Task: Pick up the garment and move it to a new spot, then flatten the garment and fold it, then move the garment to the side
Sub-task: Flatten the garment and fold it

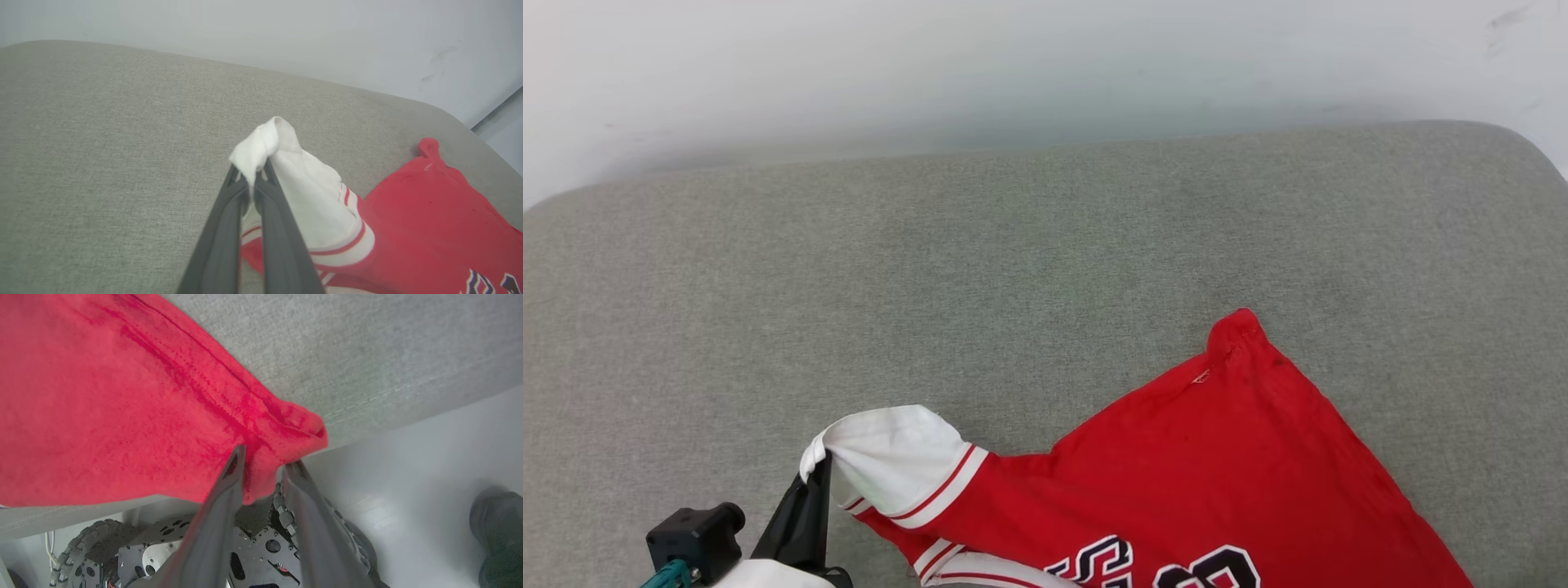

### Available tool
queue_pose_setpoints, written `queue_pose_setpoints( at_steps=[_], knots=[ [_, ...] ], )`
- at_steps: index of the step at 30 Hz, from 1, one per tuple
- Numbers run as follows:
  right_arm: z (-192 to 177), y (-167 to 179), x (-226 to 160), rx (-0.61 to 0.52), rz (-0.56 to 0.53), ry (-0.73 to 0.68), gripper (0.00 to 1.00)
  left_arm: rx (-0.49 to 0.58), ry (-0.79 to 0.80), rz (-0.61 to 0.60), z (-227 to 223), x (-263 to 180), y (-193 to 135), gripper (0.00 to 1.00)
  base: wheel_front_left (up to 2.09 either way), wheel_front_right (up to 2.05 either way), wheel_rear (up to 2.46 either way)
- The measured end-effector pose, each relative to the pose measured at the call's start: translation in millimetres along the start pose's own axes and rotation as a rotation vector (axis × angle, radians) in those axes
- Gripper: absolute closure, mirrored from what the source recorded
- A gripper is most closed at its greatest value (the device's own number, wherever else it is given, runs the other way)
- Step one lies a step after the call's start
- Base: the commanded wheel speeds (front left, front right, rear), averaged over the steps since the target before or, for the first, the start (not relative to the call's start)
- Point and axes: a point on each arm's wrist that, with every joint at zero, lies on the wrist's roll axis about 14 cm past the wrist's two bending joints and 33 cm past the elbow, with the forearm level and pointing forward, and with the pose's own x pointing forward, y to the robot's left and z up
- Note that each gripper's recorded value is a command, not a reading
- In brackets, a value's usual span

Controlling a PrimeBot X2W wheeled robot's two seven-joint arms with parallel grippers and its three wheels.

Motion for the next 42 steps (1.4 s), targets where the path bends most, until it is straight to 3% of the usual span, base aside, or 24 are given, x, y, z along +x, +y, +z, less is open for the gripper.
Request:
queue_pose_setpoints(
  at_steps=[3, 9, 14, 20, 26, 36, 41, 42],
  knots=[
    [22, 1, -2, 0.006, 0.0, -0.162, 0.0, 0.003, -0.002, -0.017, 2, 3, -4, 1.0, 0.0, 0.0, 0.0],
    [114, 21, -18, -0.018, 0.041, -0.619, 0.0, 0.012, 0.006, -0.031, 2, 10, -8, 1.0, 0.0, 0.0, 0.0],
    [163, 56, -14, -0.072, 0.133, -0.745, 0.0, 0.014, -0.004, -0.045, 6, 20, -12, 1.0, 0.0, 0.0, 0.0],
    [195, 133, 17, -0.352, 0.283, -0.511, 0.0, 0.023, -0.012, -0.054, 8, 33, -12, 1.0, 0.0, 0.0, 0.0],
    [188, 189, 42, -0.564, 0.347, -0.289, 0.0, 0.019, -0.007, -0.061, 4, 44, -11, 1.0, 0.0, 0.0, 0.0],
    [136, 214, 103, -0.674, 0.374, 0.053, 0.0, 0.008, 0.038, -0.041, -15, 55, 0, 1.0, 0.0, 0.0, 0.0],
    [129, 214, 110, -0.674, 0.378, 0.115, 0.0, 0.004, 0.053, -0.026, -23, 54, 5, 1.0, 0.0, 0.0, 0.0],
    [128, 213, 110, -0.676, 0.377, 0.118, 0.76, 0.002, 0.054, -0.024, -23, 54, 6, 1.0, 0.0, 0.0, 0.0]
  ],
)
